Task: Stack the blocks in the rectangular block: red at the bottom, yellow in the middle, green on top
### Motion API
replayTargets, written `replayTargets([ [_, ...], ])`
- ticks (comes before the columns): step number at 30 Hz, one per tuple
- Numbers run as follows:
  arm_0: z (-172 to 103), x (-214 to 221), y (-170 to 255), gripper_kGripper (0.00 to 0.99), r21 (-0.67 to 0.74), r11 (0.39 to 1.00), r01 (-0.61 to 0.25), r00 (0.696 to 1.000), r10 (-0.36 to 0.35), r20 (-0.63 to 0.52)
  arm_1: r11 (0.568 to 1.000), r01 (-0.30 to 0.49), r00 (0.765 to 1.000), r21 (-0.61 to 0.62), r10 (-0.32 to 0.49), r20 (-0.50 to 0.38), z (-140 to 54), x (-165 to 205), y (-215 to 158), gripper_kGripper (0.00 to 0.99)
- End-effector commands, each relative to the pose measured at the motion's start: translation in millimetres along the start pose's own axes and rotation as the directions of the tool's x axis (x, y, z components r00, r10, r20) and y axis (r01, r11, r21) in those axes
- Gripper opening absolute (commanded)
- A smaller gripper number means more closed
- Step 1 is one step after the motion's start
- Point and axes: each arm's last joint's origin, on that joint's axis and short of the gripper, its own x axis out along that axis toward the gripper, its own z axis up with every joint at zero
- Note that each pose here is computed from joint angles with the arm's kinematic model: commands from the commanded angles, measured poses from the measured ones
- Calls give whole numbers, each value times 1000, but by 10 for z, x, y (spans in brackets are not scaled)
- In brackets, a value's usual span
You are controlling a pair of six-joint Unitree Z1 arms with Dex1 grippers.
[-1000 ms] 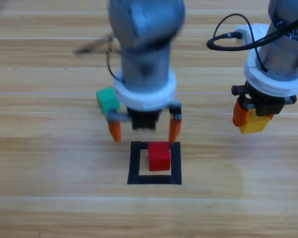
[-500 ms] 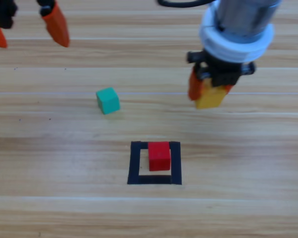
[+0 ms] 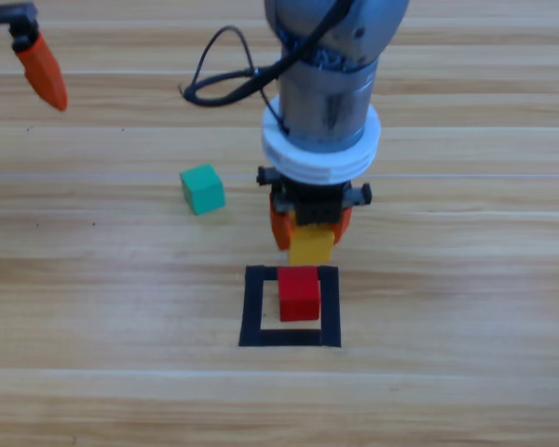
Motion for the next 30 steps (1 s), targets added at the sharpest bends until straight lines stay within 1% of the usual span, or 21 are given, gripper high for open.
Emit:
replayTargets([
  [1,29,369,73,990,-22,1000,3,997,-5,-78,999,42,997,-26,-44,-68,-98,466,232,80],
  [5,31,485,77,990,-27,1000,5,995,-7,-104,999,48,996,-25,-49,-73,-95,530,250,80],
  [11,14,540,83,990,-33,999,8,994,-11,-108,998,62,995,-14,-63,-81,-86,627,261,80],
  [20,-9,592,87,990,-44,999,8,994,-12,-110,998,66,995,20,-64,-82,-97,589,247,80],
  [30,-27,638,50,990,-51,999,3,994,-9,-112,996,83,992,34,-79,-100,-100,686,248,92],
])
